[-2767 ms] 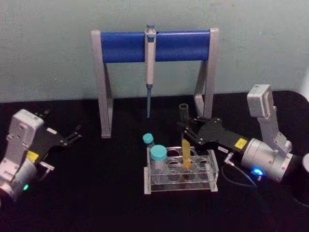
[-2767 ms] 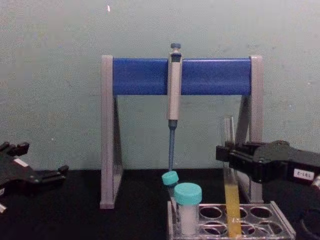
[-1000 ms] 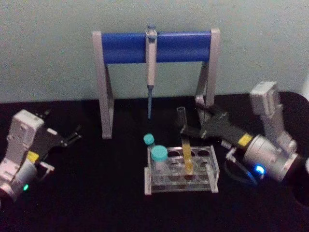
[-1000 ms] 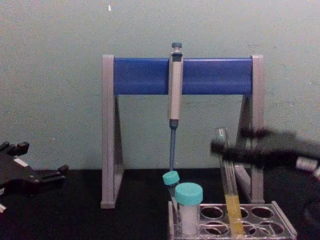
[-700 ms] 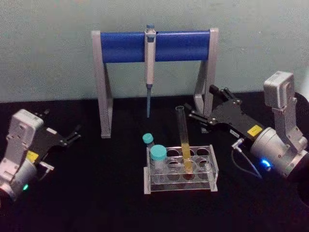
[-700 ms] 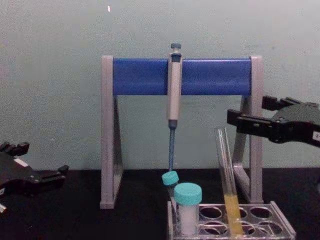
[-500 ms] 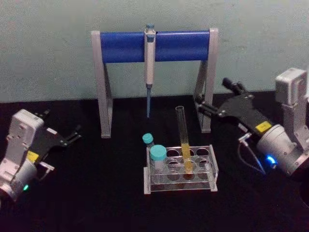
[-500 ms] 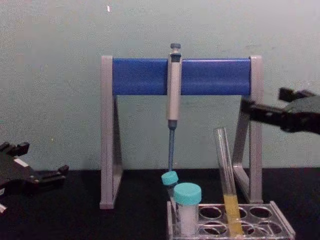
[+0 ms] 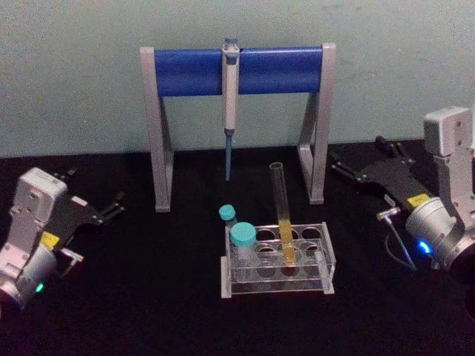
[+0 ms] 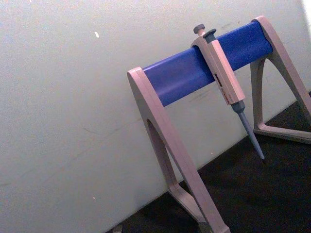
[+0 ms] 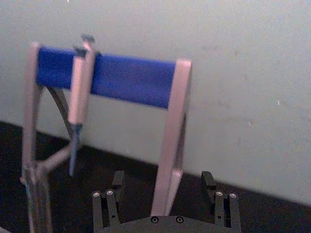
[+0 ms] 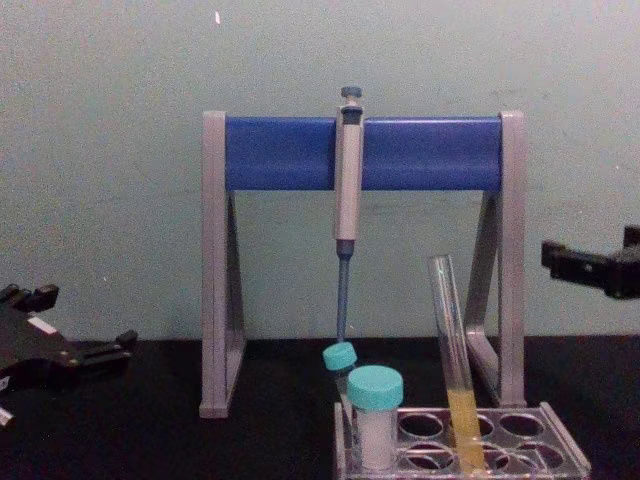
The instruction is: Pick up the test tube from the test tube rack, shake it, then place it back into the test tube rack.
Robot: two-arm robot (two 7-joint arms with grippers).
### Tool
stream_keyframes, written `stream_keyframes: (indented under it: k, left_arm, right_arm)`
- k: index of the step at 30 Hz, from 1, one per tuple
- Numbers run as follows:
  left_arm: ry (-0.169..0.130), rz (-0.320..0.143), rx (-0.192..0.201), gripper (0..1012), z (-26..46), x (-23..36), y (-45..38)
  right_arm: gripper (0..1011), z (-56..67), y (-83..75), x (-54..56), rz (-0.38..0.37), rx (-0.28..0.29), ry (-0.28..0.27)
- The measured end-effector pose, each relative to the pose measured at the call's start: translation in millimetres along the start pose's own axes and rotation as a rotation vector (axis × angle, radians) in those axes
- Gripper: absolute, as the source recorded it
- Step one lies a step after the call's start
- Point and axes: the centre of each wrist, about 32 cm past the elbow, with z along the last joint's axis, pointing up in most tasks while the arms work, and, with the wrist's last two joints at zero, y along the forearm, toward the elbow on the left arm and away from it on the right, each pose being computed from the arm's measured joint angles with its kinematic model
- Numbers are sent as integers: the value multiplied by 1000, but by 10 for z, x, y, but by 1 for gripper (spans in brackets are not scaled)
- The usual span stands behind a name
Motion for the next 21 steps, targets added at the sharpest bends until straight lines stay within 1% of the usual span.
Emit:
stream_keyframes:
  k: [2,5,9,12,15,21]
  left_arm:
    - [0,0,0,1001,0,0,0]
    - [0,0,0,1001,0,0,0]
    - [0,0,0,1001,0,0,0]
    - [0,0,0,1001,0,0,0]
    - [0,0,0,1001,0,0,0]
    - [0,0,0,1001,0,0,0]
  right_arm:
    - [1000,-5,5,0,-6,-26,-4]
    - [1000,-21,28,-14,-12,-92,-14]
    - [1000,-29,46,-19,-13,-139,-20]
    - [1000,-39,68,-22,-11,-185,-23]
    - [1000,-50,81,-23,-8,-208,-22]
    - [1000,-61,94,-24,-5,-224,-17]
